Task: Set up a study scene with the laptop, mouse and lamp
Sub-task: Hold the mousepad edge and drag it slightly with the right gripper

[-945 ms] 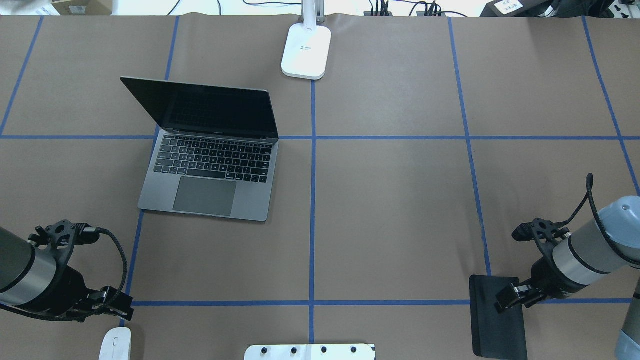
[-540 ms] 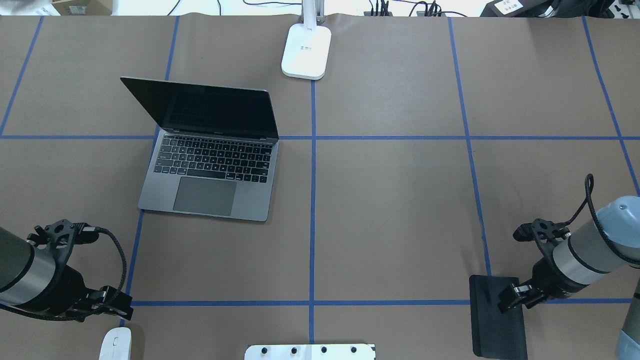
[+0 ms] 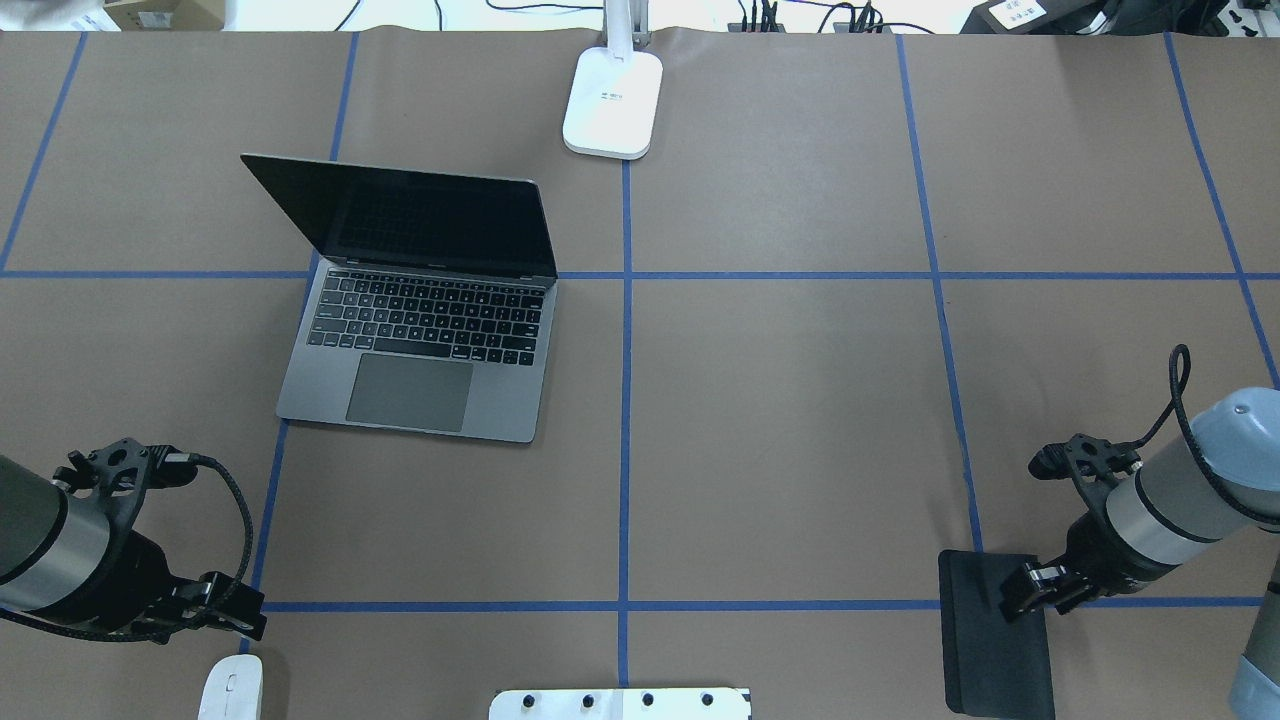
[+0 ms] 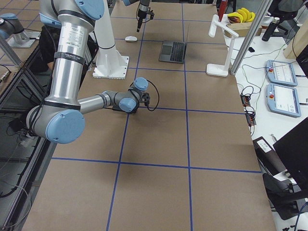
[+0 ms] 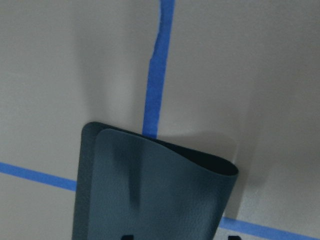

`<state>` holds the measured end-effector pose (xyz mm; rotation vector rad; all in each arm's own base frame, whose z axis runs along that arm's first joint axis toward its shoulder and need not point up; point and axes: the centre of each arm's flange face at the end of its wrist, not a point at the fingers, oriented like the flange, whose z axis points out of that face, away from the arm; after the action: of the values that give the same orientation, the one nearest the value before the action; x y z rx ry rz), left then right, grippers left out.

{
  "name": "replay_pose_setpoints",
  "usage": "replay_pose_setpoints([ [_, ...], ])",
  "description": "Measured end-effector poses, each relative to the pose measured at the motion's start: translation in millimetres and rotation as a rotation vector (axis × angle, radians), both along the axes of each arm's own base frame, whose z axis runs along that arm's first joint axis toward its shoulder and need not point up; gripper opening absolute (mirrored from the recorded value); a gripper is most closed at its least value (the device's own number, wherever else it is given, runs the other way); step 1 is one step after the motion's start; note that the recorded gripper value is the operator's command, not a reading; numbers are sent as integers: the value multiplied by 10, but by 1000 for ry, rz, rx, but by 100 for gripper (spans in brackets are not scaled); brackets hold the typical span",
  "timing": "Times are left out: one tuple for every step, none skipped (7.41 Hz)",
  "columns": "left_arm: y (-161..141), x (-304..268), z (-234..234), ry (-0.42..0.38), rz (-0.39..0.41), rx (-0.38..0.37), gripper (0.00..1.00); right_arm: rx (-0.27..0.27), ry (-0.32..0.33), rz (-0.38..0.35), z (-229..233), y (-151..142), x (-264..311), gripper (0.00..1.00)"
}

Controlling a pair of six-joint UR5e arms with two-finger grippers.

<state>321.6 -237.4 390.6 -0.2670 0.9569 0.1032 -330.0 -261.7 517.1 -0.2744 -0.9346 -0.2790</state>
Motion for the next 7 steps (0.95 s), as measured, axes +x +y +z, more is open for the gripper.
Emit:
replay_pose_setpoints([
  [1, -1, -2, 0, 0, 0, 98, -3, 5, 0, -36, -26, -45, 63],
  [1, -2, -1, 0, 0, 0, 97, -4, 11, -1, -81, -62, -100, 63],
  [-3, -4, 1, 0, -1, 0, 97, 3, 11, -7, -112, -91, -130, 60],
  [-6, -6, 2, -1, -2, 0, 97, 11, 9, -11, -123, -110, -135, 60],
  [-8, -7, 4, -1, -2, 0, 97, 16, 8, -14, -125, -118, -136, 60],
  [-9, -7, 4, -1, -3, 0, 97, 17, 7, -16, -124, -119, -137, 61],
  [-9, -9, 6, -1, -3, -1, 96, 20, 7, -18, -122, -120, -136, 61],
])
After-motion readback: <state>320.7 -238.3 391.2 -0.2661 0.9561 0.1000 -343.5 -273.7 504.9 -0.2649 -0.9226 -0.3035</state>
